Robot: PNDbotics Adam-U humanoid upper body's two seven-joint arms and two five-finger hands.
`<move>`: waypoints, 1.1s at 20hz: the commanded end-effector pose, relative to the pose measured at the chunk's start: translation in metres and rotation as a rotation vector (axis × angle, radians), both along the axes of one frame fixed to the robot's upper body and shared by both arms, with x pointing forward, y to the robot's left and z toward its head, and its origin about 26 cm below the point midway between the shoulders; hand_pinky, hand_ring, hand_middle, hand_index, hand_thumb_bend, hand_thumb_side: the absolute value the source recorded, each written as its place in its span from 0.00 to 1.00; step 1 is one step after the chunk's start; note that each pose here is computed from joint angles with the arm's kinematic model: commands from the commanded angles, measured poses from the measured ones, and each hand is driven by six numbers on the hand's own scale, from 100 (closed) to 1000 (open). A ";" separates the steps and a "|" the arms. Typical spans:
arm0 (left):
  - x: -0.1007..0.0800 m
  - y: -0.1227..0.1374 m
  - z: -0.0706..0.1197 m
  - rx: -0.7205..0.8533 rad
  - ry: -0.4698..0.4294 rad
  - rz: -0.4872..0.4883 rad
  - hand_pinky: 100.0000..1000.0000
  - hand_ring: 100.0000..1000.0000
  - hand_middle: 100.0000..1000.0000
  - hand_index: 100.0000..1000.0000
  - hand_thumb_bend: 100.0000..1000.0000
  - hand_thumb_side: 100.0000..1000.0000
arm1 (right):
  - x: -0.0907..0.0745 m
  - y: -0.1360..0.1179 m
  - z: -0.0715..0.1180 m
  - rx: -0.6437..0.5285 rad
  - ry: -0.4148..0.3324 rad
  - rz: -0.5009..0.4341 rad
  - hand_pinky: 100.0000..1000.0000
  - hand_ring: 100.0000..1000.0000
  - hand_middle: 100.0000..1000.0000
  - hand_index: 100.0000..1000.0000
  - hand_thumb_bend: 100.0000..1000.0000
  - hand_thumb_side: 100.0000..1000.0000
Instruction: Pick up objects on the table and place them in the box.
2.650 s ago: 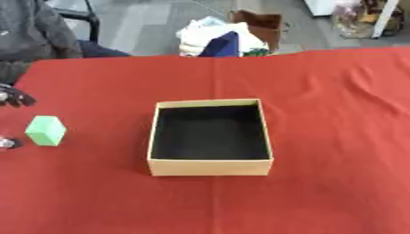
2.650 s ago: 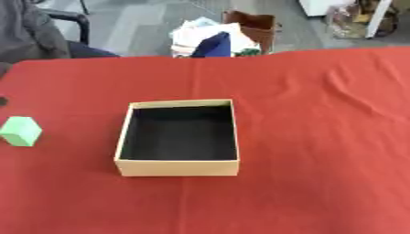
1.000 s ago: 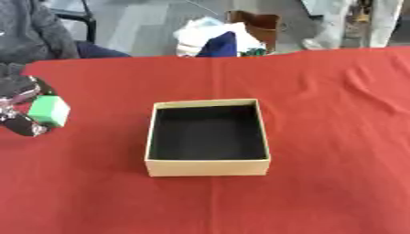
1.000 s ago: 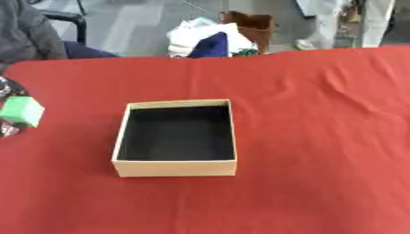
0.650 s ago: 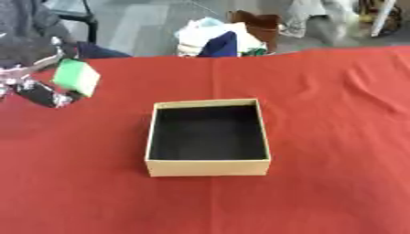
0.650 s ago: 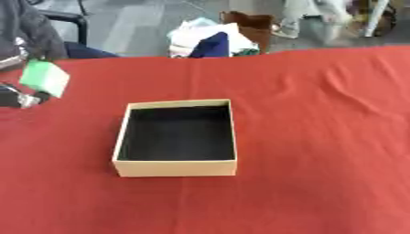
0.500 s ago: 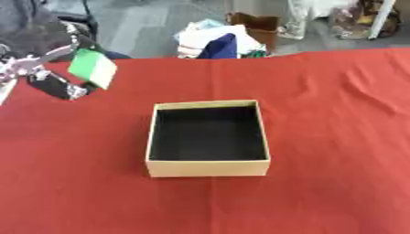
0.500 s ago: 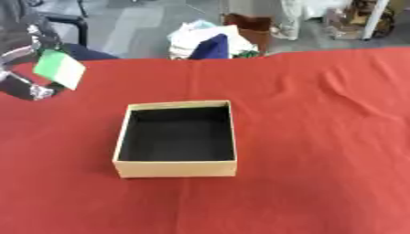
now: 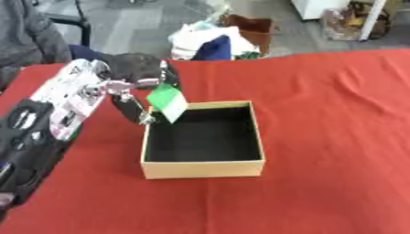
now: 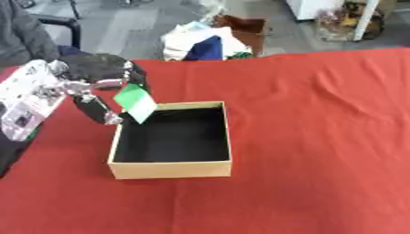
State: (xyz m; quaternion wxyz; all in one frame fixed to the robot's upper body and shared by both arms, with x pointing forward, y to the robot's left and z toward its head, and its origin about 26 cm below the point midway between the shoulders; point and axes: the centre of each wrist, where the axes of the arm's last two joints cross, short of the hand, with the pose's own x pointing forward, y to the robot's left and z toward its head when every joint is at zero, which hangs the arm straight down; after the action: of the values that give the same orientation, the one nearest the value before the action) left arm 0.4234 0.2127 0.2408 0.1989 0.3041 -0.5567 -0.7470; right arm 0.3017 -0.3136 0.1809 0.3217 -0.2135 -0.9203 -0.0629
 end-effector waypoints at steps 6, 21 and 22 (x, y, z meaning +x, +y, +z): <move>-0.001 -0.012 -0.030 0.090 0.040 -0.060 0.84 0.76 0.71 0.82 0.44 0.11 | 0.000 0.000 0.008 -0.008 -0.030 0.007 0.59 0.73 0.76 0.87 0.00 0.48; -0.102 0.076 0.042 -0.874 -0.454 0.057 0.75 0.73 0.70 0.84 0.23 0.42 | -0.001 -0.003 0.011 -0.010 -0.042 -0.015 0.59 0.73 0.76 0.87 0.00 0.48; -0.110 0.081 0.041 -0.994 -0.475 0.056 0.71 0.71 0.67 0.82 0.14 0.40 | -0.001 -0.004 0.012 -0.010 -0.043 -0.017 0.59 0.73 0.76 0.87 0.00 0.48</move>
State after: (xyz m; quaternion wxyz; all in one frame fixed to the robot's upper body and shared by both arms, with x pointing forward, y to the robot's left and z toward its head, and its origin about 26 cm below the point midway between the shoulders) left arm 0.3261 0.2865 0.2612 0.2296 0.3457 -0.8342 -0.3630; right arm 0.3024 -0.3145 0.1836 0.3157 -0.2154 -0.9215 -0.0690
